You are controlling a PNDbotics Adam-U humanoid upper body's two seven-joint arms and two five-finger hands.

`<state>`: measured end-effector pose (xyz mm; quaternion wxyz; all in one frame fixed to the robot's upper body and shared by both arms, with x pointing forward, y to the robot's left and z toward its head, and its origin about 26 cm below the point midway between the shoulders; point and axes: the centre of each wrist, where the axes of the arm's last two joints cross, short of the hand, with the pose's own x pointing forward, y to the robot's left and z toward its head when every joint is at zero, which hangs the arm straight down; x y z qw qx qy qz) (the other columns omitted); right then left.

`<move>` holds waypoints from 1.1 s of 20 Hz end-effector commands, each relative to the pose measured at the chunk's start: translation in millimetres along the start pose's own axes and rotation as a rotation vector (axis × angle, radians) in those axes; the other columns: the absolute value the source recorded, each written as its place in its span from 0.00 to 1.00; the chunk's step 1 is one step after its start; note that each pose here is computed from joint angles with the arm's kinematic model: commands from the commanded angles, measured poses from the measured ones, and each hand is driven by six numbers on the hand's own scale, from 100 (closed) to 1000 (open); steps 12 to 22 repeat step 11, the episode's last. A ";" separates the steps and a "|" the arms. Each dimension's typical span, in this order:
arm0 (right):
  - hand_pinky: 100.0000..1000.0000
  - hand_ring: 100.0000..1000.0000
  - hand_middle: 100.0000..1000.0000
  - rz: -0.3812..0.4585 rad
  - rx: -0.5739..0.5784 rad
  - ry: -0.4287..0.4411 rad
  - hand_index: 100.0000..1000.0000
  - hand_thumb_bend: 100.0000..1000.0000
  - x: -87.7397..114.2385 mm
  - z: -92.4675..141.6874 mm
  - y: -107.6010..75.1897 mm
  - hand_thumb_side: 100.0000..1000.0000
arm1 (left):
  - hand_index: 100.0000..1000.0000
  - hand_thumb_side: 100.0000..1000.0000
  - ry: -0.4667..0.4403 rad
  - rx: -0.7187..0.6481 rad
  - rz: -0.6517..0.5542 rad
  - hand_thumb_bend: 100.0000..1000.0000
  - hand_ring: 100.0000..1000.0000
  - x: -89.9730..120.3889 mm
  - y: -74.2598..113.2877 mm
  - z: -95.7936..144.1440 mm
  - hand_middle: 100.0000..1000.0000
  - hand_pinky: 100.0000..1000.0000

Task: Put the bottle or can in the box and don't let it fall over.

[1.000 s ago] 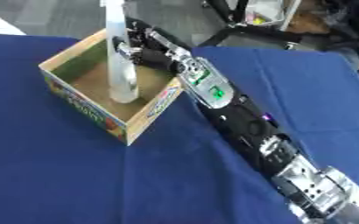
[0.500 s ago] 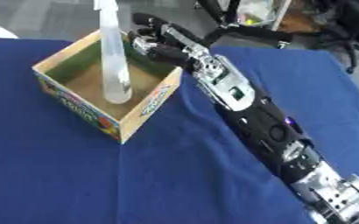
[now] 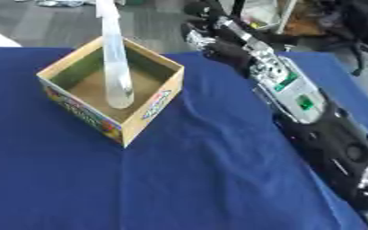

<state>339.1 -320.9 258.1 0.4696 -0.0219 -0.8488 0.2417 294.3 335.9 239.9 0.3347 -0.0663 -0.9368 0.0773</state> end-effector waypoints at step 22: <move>1.00 1.00 1.00 -0.222 -0.290 -0.180 1.00 0.00 7.8 68.2 0.5 0.48 | 0.78 0.54 0.026 -0.011 -0.126 0.35 1.00 7.5 18.8 10.0 1.00 0.94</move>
